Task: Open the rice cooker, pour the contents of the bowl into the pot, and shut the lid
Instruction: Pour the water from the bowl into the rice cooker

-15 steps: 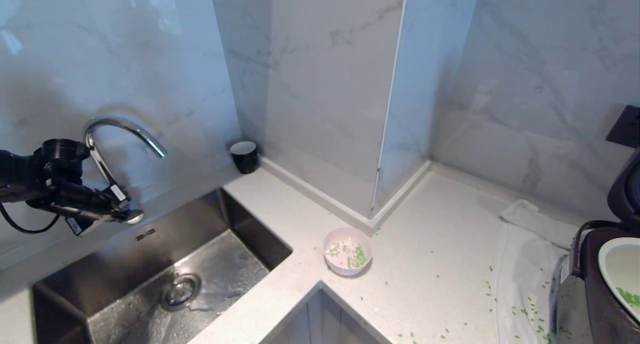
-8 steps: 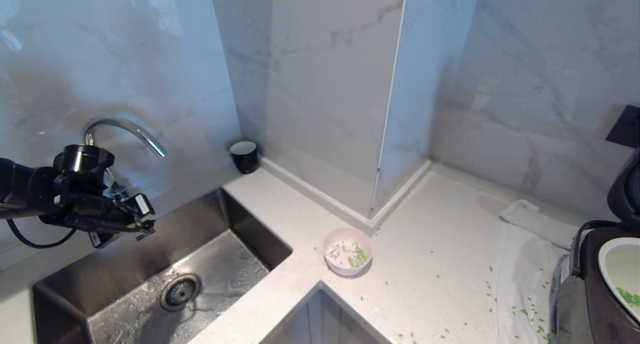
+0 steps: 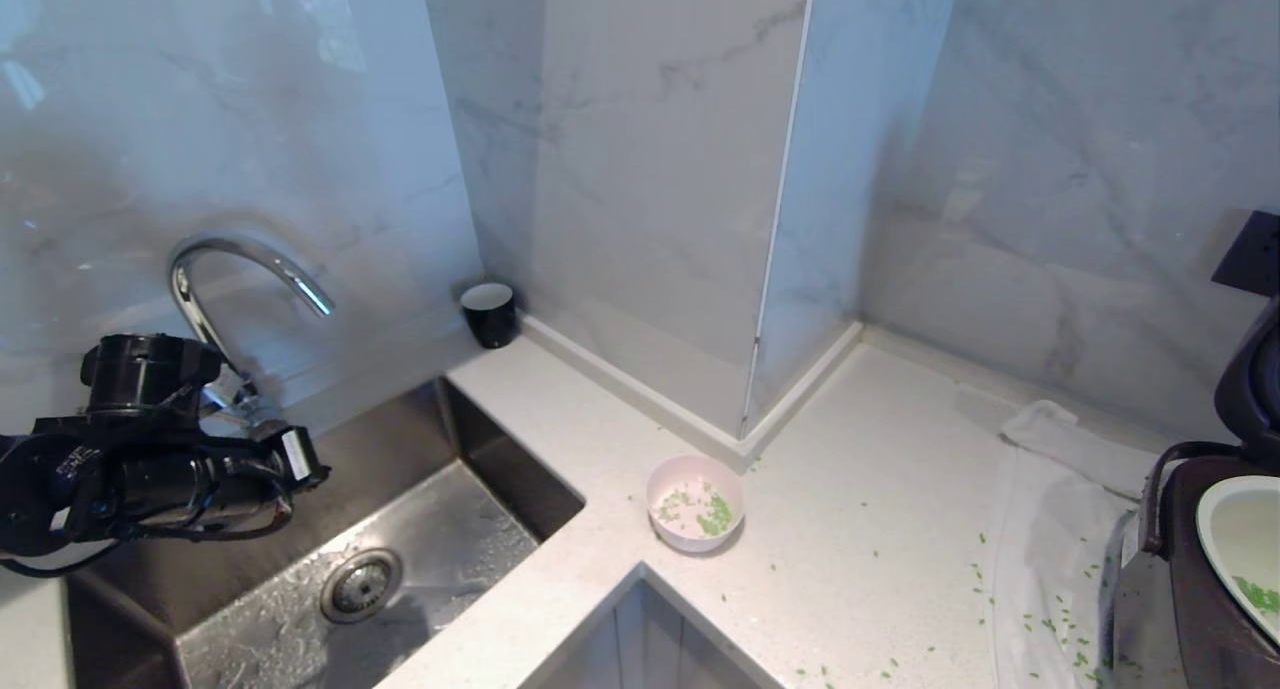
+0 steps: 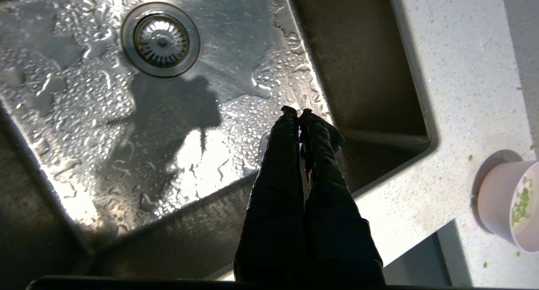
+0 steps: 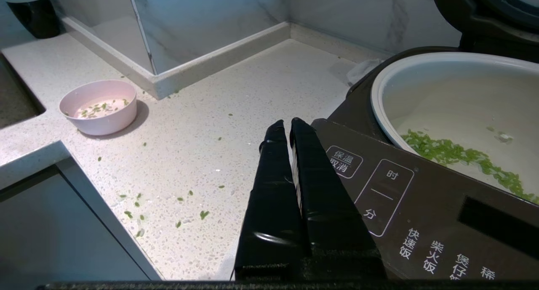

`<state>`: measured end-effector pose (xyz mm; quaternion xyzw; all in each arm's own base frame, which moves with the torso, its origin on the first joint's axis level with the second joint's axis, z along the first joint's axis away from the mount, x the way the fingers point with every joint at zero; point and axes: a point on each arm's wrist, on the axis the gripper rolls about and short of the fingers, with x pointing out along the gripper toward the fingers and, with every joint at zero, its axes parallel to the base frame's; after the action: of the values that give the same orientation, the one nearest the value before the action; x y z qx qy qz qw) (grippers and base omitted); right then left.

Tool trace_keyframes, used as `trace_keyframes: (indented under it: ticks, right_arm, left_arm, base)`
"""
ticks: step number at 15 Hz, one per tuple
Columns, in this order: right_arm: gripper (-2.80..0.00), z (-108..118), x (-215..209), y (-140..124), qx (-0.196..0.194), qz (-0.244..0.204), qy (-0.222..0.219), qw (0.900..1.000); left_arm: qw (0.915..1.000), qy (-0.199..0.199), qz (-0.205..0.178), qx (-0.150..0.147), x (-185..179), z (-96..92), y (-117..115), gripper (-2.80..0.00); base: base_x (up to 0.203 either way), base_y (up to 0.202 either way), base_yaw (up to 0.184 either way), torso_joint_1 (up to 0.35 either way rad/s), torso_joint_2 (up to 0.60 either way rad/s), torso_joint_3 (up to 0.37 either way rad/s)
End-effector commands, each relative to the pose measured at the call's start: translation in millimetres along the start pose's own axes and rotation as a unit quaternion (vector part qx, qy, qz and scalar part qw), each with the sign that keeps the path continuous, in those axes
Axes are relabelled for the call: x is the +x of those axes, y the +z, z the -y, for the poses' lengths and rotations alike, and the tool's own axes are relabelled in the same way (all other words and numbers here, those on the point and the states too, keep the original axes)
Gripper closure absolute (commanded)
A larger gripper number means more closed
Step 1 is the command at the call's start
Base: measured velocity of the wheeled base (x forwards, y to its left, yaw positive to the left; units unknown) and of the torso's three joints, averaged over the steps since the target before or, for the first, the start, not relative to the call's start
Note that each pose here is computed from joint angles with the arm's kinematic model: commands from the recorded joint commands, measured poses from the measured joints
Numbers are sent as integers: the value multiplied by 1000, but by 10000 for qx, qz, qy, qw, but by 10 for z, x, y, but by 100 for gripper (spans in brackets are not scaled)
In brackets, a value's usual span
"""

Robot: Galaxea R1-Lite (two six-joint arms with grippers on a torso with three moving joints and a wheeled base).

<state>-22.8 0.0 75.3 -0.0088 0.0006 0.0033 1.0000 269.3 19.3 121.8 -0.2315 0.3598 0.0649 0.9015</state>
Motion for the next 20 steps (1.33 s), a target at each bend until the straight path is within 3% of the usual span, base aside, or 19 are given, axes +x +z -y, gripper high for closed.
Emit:
trace_keyframes:
  ticks: [1, 4, 7, 9, 13, 16, 20]
  right_arm:
    - [0, 0, 1, 0, -4, -9, 6, 10000]
    - [0, 0, 1, 0, -4, -9, 6, 10000]
    - [0, 0, 1, 0, -4, -9, 6, 10000]
    - [0, 0, 1, 0, -4, -9, 6, 10000]
    - [0, 0, 1, 0, -4, -9, 6, 10000]
    - [0, 0, 1, 0, -4, -9, 6, 10000]
    - [0, 0, 1, 0, -4, -9, 6, 10000]
  left_arm:
    - [9997, 108, 182, 87, -223, 16, -165, 0]
    - [9971, 429, 528, 342, -243, 72, -436, 0]
    - [9911, 412, 1105, 615, -359, 145, -678, 0]
    - [9819, 794, 1560, 716, -478, 194, -762, 0]
    - [9513, 1414, 2592, 888, -851, 198, -700, 0]
    - [9271, 1439, 3381, 740, -1292, 119, -651, 0]
    - [8965, 1519, 4113, 636, -1828, -75, -735, 0]
  base:
    - [0, 0, 0, 0, 0, 0]
    - [0, 0, 0, 0, 0, 0]
    - [0, 0, 0, 0, 0, 0]
    - [0, 0, 0, 0, 0, 0]
    - [0, 0, 0, 0, 0, 0]
    - [0, 0, 0, 0, 0, 0]
    - [0, 0, 0, 0, 0, 0]
